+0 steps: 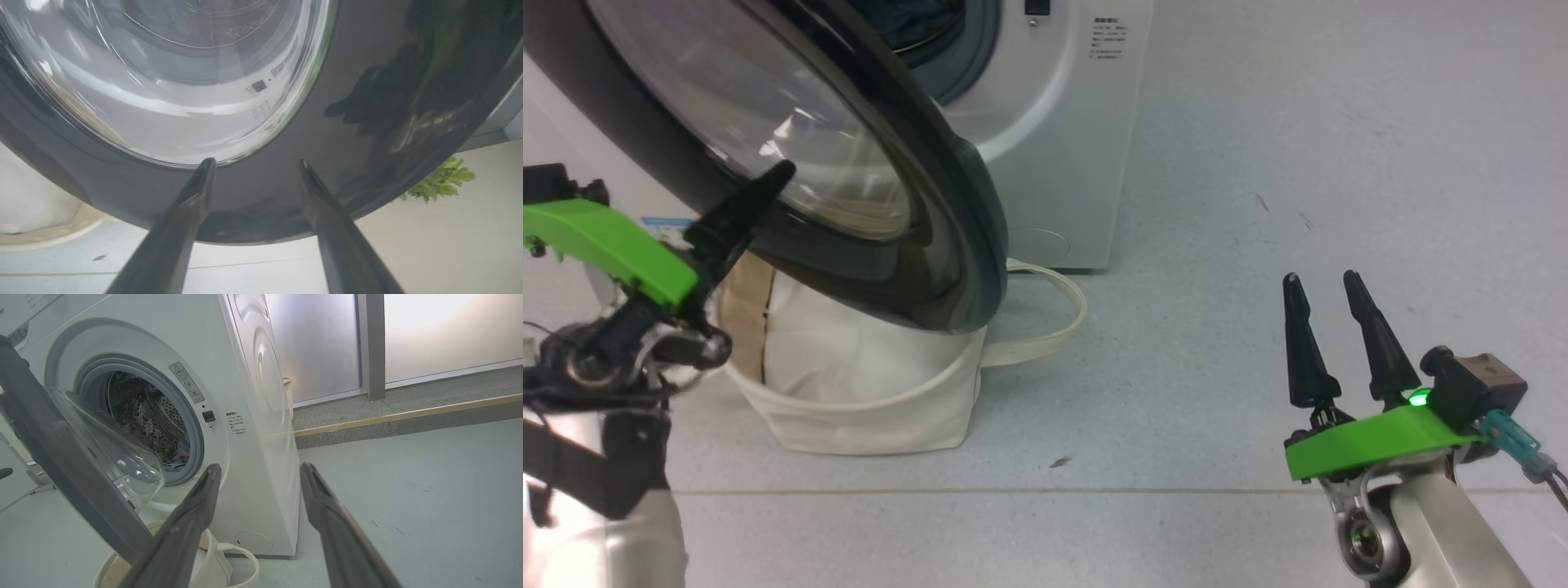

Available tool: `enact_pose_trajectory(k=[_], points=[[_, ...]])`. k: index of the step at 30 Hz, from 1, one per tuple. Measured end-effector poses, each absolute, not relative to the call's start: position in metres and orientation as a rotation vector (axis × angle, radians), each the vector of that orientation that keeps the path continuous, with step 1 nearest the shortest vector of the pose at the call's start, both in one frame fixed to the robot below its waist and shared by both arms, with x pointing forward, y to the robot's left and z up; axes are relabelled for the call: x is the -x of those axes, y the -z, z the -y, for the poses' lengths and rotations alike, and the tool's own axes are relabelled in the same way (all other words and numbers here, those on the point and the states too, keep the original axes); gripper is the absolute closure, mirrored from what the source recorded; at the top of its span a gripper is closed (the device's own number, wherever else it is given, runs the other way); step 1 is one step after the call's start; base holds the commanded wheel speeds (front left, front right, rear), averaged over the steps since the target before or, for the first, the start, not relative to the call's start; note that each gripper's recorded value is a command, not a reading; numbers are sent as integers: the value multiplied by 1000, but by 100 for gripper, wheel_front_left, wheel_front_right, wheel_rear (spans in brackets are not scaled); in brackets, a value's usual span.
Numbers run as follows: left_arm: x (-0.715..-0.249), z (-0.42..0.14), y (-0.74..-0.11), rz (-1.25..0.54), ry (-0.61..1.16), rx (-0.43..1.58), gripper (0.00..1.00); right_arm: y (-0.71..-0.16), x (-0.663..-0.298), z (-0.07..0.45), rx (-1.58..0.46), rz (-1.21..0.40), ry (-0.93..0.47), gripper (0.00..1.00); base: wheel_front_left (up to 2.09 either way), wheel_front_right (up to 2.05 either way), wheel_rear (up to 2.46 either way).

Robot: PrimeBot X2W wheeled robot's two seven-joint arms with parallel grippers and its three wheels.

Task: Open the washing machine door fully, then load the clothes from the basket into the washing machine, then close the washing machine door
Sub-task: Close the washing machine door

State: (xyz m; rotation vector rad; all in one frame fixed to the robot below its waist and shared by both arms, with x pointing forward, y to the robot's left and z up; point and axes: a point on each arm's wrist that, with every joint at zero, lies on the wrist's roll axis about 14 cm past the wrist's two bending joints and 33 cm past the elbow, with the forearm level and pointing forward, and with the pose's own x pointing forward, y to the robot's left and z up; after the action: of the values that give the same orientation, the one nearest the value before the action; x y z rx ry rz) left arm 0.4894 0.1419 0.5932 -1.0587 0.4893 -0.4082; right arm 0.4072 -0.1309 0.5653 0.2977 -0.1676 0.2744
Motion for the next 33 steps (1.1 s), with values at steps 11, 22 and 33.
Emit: enact_pose_trajectory(k=[11,22,33], points=[[-460,-167,-579,-364,324,714,0,-574,-410,111,-299,184,-339,0,0,0,0],[-435,-200,-601,-97,241,493,0,-583,-411,93,-306,200,-394,0,0,0,0],[-412,-239,-583,48,118,243,0,-577,-406,78,-308,178,-436,0,0,0,0]])
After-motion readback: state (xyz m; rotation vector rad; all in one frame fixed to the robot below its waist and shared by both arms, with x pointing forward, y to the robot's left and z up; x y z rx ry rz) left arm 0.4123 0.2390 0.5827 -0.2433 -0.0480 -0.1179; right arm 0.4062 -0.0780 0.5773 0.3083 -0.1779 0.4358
